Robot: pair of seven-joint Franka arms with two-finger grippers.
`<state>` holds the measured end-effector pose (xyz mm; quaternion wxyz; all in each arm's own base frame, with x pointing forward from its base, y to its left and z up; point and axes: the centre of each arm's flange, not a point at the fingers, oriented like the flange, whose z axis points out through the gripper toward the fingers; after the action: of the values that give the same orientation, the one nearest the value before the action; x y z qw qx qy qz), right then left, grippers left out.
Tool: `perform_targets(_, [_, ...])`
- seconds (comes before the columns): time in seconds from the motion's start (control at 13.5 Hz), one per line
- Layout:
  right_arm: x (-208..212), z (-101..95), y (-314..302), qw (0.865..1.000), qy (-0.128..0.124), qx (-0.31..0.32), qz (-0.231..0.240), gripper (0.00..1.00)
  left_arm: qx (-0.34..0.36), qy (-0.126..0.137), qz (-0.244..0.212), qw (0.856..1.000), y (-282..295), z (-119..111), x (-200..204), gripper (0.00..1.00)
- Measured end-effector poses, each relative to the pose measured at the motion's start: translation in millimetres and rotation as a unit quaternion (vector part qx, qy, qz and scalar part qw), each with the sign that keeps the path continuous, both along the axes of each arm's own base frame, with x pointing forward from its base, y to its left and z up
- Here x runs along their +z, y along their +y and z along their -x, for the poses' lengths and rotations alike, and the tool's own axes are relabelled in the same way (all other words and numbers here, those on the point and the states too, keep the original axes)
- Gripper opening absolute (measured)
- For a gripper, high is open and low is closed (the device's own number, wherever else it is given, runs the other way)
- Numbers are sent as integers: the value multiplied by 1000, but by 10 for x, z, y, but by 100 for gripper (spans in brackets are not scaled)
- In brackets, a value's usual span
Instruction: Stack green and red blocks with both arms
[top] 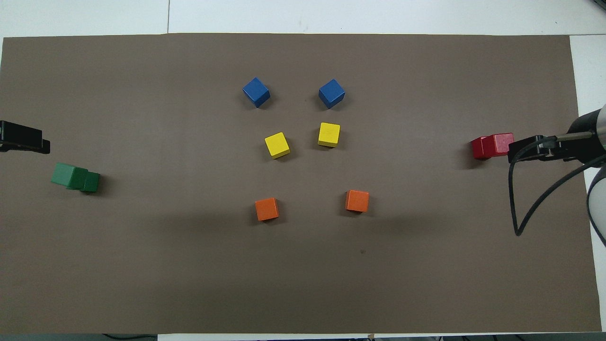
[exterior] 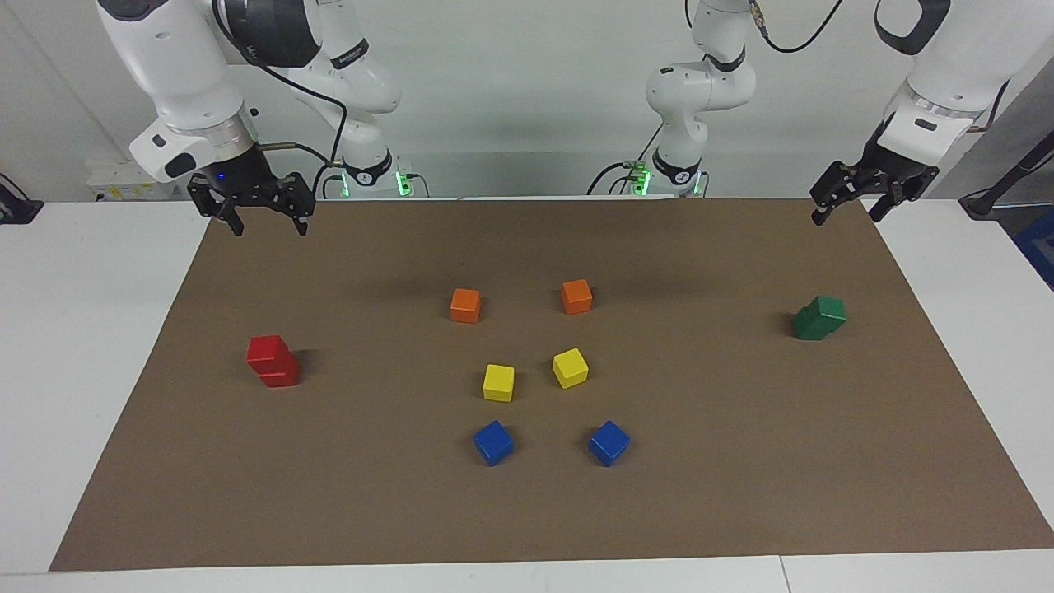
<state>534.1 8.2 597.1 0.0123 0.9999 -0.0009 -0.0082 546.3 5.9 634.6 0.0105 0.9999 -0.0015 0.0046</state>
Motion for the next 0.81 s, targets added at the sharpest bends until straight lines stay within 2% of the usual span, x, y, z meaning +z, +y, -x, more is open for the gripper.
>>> perform_targets(0.81, [15,-16,-115,1000,-1,-8,-4,100,0,0,0,1000,-1,0,0,100])
